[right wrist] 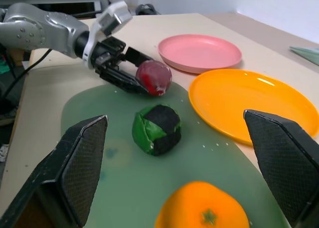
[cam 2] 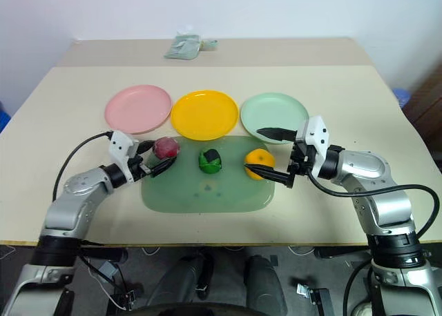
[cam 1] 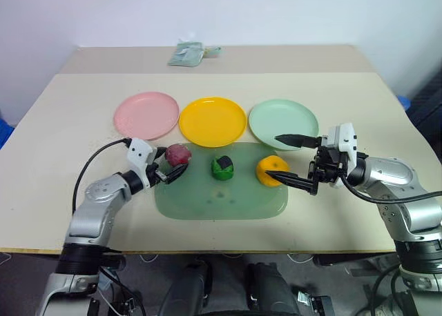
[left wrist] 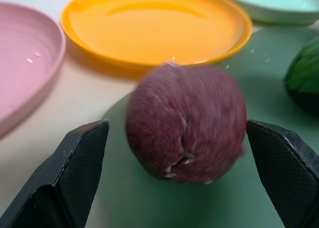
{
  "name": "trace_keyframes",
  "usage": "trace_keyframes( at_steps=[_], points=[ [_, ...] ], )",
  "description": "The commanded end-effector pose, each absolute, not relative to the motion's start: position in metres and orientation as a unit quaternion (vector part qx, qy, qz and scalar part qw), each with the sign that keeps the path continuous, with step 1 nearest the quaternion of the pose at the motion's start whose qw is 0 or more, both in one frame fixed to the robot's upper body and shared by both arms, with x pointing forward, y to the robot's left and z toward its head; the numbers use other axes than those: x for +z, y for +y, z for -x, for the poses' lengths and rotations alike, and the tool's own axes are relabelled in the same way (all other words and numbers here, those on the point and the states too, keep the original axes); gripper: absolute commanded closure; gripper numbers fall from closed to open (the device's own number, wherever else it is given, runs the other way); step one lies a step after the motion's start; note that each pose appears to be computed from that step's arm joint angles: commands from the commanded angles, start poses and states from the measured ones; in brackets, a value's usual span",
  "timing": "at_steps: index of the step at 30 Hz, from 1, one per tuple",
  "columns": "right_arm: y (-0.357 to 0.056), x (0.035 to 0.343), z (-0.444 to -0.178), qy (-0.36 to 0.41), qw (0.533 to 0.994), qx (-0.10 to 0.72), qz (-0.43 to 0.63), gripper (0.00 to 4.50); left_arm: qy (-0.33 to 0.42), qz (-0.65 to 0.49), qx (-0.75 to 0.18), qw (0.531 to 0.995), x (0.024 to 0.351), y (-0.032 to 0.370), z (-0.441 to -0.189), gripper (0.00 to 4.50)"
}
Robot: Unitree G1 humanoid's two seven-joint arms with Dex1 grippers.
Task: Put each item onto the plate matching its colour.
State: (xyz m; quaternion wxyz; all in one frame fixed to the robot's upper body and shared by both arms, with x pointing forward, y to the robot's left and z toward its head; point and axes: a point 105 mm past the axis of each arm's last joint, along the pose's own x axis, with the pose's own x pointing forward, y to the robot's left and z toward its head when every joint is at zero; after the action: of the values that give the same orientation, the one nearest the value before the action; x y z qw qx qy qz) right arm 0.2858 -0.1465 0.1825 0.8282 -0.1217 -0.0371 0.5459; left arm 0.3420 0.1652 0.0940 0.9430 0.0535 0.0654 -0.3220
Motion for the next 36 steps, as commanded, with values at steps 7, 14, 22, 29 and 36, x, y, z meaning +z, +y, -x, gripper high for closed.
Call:
trace_keyframes(
  at_steps=[7,14,22,29,36],
  points=[
    [-0.148,0.195,-0.285,-0.061,0.832,0.535,0.134,0.00,-0.004,-0.023,-0.271,0.962,0.106,0.167,-0.356,1.85],
    [-0.147,0.194,-0.287,-0.063,0.834,0.531,0.135,0.00,-0.060,0.033,-0.153,0.986,0.138,0.196,-0.383,1.85],
    [-0.142,0.198,-0.293,-0.075,0.835,0.529,0.135,0.00,-0.055,0.106,-0.043,0.992,0.159,0.219,-0.421,1.85],
    [-0.139,0.202,-0.296,-0.083,0.837,0.523,0.138,0.00,-0.042,0.168,-0.042,0.984,0.165,0.202,-0.429,0.04],
    [-0.136,0.201,-0.297,-0.087,0.841,0.518,0.132,0.00,-0.070,0.108,-0.107,0.986,0.164,0.203,-0.390,0.04]
  ],
)
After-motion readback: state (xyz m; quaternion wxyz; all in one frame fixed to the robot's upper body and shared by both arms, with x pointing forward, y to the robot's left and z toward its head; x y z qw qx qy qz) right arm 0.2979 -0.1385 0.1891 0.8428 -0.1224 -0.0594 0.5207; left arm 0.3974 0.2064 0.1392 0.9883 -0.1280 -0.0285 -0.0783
